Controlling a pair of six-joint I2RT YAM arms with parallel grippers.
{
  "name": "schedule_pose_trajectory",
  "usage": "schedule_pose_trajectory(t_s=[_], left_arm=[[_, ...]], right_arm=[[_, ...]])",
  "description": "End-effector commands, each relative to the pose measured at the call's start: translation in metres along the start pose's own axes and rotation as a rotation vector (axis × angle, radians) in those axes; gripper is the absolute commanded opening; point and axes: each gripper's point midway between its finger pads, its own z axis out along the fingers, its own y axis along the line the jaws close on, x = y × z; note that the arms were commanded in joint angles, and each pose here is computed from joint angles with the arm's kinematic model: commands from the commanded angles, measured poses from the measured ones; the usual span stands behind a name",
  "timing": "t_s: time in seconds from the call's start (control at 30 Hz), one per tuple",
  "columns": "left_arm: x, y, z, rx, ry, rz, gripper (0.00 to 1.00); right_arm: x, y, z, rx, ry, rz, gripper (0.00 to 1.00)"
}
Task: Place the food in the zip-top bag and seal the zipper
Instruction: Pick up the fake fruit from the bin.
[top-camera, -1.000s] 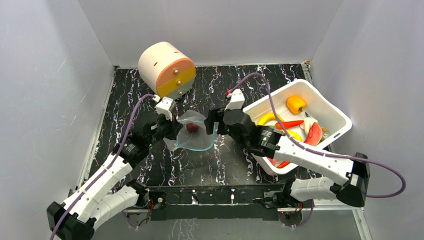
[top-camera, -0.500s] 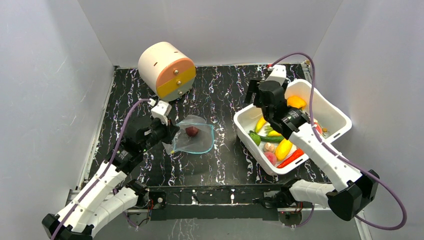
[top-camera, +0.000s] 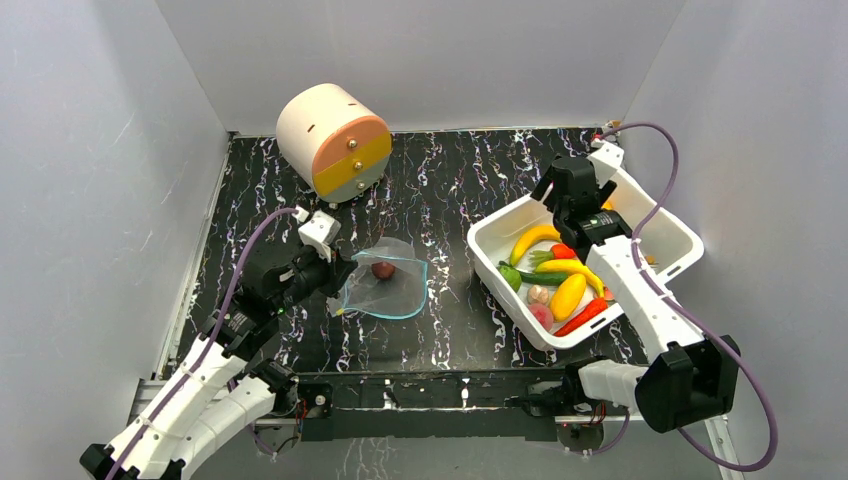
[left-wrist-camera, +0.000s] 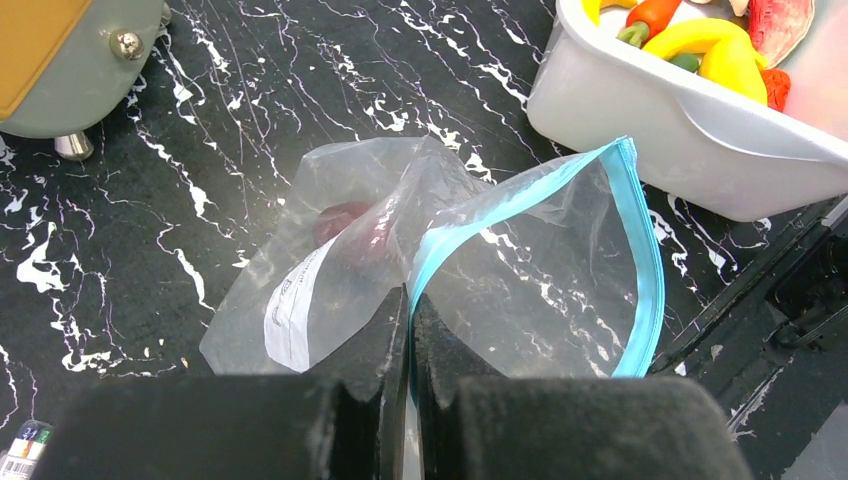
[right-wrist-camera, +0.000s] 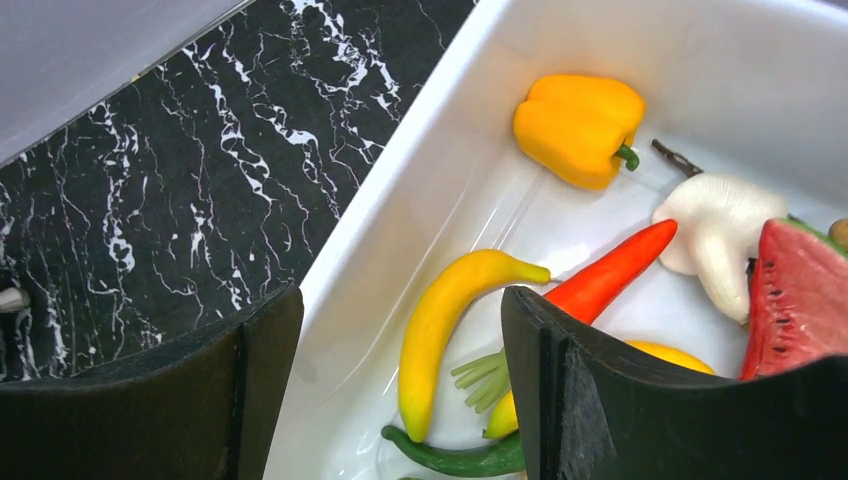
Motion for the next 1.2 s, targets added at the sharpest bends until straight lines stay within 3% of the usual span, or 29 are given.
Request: schedule_pose_trajectory(t_s=[0.0, 0.27, 0.53, 0.6, 0.87, 1.17], left_arm=[[-0.003, -0.004, -0.002, 0.027, -0.016, 0.018, 0.0], [-0.003, -0.009, 0.0, 0.056, -0.005, 0.019, 0.0], [-0.002, -0.008, 0.0, 0.051, -0.003, 0.023, 0.0], [-0.003, -0.008, 0.0, 0.053, -0.008, 0.027, 0.0], [-0.003, -0.01, 0.0, 0.066, -0.01, 0.031, 0.0], [-0.006, -0.008, -0.004, 0.052, -0.027, 0.033, 0.0]], right_arm=[[-0.003, -0.008, 0.009, 0.008, 0.006, 0.152, 0.7], [0.026, -0.054, 0.028, 0.316, 0.102, 0.37, 0.6], [0.058, -0.046, 0.04, 0.307, 0.149, 0.565, 0.38], [0.07, -0.038, 0.045, 0.313, 0.173, 0.756, 0.4], [0.108, -0.029, 0.076, 0.444, 0.258, 0.988, 0.44], [0.121, -0.034, 0.094, 0.498, 0.276, 1.02, 0.47]])
